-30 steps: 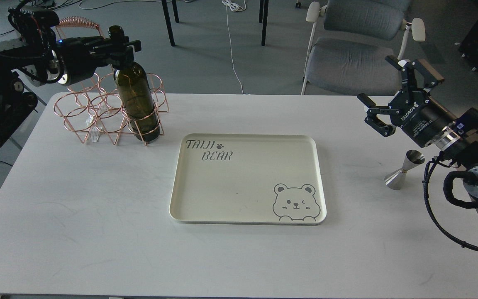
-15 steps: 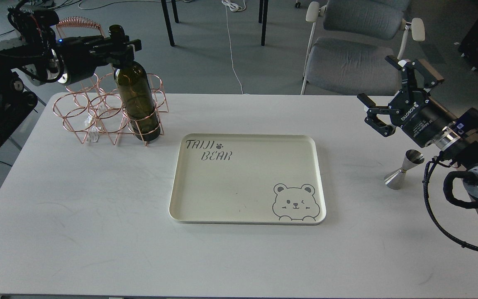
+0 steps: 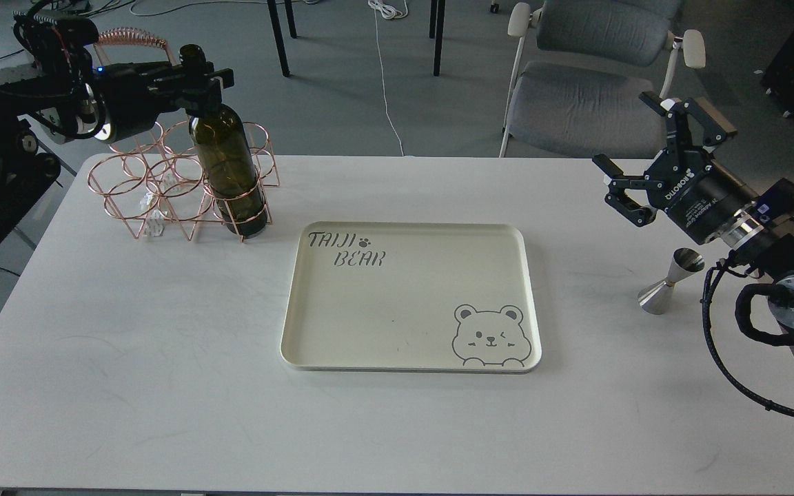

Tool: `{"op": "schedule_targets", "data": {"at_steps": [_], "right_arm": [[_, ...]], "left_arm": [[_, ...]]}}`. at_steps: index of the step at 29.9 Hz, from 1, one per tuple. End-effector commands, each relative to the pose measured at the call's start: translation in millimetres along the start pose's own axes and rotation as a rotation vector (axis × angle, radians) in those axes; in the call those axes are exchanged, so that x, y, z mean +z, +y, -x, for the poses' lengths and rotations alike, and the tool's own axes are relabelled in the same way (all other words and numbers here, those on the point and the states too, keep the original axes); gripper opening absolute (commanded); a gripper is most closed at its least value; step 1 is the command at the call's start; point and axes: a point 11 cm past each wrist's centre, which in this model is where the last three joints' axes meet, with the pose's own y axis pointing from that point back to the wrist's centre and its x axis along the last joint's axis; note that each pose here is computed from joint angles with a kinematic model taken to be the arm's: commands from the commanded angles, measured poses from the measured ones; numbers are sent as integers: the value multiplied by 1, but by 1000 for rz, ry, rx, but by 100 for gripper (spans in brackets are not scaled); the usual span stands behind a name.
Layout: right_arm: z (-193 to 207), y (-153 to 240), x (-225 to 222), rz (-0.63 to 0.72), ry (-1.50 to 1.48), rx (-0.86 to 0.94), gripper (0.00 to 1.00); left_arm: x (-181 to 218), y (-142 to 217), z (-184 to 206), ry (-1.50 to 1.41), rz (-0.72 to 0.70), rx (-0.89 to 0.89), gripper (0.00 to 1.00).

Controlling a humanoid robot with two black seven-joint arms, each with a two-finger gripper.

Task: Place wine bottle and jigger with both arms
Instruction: 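Open the left gripper and withdraw it from the bottle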

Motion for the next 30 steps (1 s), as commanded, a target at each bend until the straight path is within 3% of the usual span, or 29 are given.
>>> {"op": "schedule_targets", "data": {"at_steps": [1, 3, 4, 6, 7, 9, 23, 30], "right_arm": [[0, 0, 1, 0, -1, 0, 99], [0, 0, 1, 0, -1, 0, 99], [0, 0, 1, 0, -1, 0, 99], [0, 0, 1, 0, -1, 0, 99], [0, 0, 1, 0, -1, 0, 99], [0, 0, 1, 0, -1, 0, 99], [0, 0, 1, 0, -1, 0, 99], [0, 0, 1, 2, -1, -1, 99]], "left_arm": [[-1, 0, 1, -1, -2, 0, 6], [-1, 0, 1, -2, -2, 1, 9], [-1, 0, 1, -2, -2, 1, 15], [0, -1, 1, 0, 0, 2, 63], [1, -1, 1, 0, 1, 5, 82], [1, -1, 1, 1, 1, 4, 100], [0, 0, -8, -5, 0, 17, 100], [9, 12, -85, -89, 7, 129, 100]]}}
